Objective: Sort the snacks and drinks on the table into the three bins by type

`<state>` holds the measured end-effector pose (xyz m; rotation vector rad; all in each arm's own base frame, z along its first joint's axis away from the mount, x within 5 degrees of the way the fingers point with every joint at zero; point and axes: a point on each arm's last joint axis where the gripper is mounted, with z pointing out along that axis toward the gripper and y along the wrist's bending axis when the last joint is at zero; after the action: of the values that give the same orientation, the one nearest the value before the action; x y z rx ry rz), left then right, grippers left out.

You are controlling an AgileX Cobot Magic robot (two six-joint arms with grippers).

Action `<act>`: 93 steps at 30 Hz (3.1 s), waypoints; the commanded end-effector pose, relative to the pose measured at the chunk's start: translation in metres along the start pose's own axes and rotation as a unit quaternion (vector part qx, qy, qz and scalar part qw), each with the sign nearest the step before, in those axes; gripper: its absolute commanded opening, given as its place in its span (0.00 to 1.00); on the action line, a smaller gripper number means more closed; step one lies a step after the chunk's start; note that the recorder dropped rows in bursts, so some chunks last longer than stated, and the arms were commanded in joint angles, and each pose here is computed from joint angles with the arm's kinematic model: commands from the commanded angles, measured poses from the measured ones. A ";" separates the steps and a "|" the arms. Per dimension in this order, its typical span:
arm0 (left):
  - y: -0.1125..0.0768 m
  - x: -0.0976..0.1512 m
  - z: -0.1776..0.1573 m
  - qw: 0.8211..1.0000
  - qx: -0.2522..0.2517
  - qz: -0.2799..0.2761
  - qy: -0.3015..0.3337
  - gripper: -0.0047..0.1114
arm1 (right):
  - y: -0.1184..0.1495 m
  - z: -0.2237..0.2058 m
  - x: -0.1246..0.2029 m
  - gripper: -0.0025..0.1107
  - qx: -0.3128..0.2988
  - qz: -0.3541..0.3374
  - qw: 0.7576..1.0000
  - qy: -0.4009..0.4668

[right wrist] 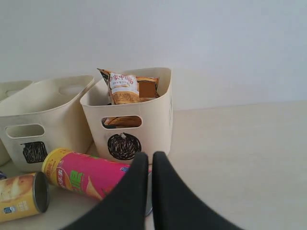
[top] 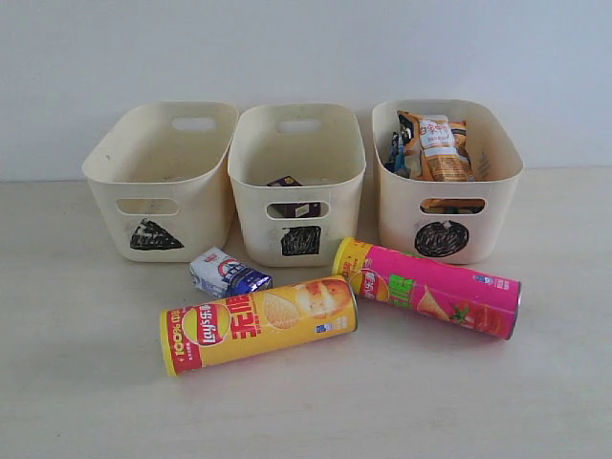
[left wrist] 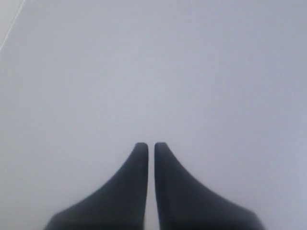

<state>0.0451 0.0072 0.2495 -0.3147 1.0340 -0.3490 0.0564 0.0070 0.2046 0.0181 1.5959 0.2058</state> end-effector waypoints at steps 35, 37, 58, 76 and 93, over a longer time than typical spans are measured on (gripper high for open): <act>-0.121 0.025 0.199 0.710 0.267 0.259 0.598 0.07 | 0.000 0.000 0.001 0.02 0.003 0.004 1.000 -0.003; -0.127 0.038 0.198 0.689 0.293 0.259 0.610 0.07 | 0.000 0.000 0.001 0.02 0.002 0.009 1.000 -0.003; -0.158 0.207 0.163 0.502 0.385 0.313 0.708 0.74 | 0.000 0.000 0.002 0.02 0.003 0.018 1.000 0.002; -0.137 0.276 0.163 0.500 0.371 0.378 0.685 0.80 | 0.000 0.000 0.002 0.02 0.003 0.022 1.000 0.002; -0.129 0.302 0.157 0.500 0.366 0.381 0.686 0.32 | 0.000 0.000 0.002 0.02 0.003 0.026 1.000 0.003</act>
<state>0.3078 -0.2212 0.1423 1.4909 2.2756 -0.1088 0.0563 0.0071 0.2040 0.0565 1.6030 0.2448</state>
